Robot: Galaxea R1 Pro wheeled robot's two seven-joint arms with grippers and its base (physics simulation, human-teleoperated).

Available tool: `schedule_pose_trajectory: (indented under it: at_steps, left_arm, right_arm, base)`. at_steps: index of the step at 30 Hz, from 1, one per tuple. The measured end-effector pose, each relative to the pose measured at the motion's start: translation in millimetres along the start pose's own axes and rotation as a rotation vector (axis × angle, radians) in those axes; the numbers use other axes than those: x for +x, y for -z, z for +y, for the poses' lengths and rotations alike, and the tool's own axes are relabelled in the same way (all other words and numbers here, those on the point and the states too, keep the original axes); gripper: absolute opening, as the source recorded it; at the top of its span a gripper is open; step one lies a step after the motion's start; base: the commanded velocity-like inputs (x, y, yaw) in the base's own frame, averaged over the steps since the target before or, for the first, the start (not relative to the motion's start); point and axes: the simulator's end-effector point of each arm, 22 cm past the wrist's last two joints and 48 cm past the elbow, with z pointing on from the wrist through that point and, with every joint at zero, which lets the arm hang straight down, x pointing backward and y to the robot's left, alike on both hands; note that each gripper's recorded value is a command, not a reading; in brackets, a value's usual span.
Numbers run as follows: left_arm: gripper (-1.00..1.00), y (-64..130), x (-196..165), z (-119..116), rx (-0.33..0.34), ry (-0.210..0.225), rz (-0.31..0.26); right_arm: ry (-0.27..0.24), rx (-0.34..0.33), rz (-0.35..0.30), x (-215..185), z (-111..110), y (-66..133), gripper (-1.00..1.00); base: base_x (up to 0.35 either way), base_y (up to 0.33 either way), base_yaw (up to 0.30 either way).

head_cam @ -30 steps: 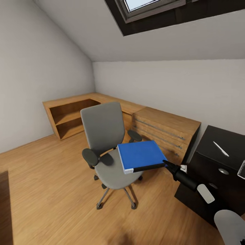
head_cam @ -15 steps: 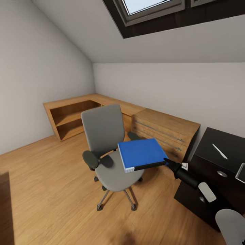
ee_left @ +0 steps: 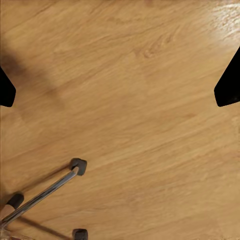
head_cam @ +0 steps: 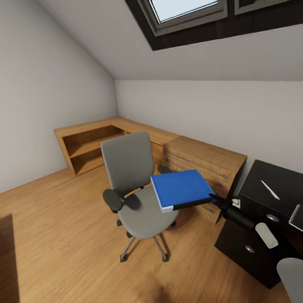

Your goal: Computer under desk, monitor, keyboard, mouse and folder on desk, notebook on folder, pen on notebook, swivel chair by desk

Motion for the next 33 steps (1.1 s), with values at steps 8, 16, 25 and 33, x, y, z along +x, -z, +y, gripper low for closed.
schedule_pose_trajectory:
  at_steps: [8,16,25,33]
  left_arm:
    - [1.00,9.2,-10,-2,0.002,0.000,-0.003]
    - [1.00,18.4,-22,-5,0.004,0.001,-0.009]
    - [1.00,28.6,-35,-7,0.007,0.003,-0.017]
    - [1.00,37.5,-45,-10,0.010,0.004,-0.024]
  right_arm:
    - [-0.010,0.001,0.015,-9,15,6.7,-1.00]
    - [-0.004,-0.002,0.011,-17,30,10.8,-1.00]
    - [0.005,-0.014,0.005,-27,49,15.9,-1.00]
    - [0.017,-0.038,-0.001,-37,68,22.8,-1.00]
  base:
    - [0.000,0.000,-0.106]
    - [0.000,0.000,-0.228]
    - [0.000,0.000,-0.236]
    - [0.000,0.000,-0.236]
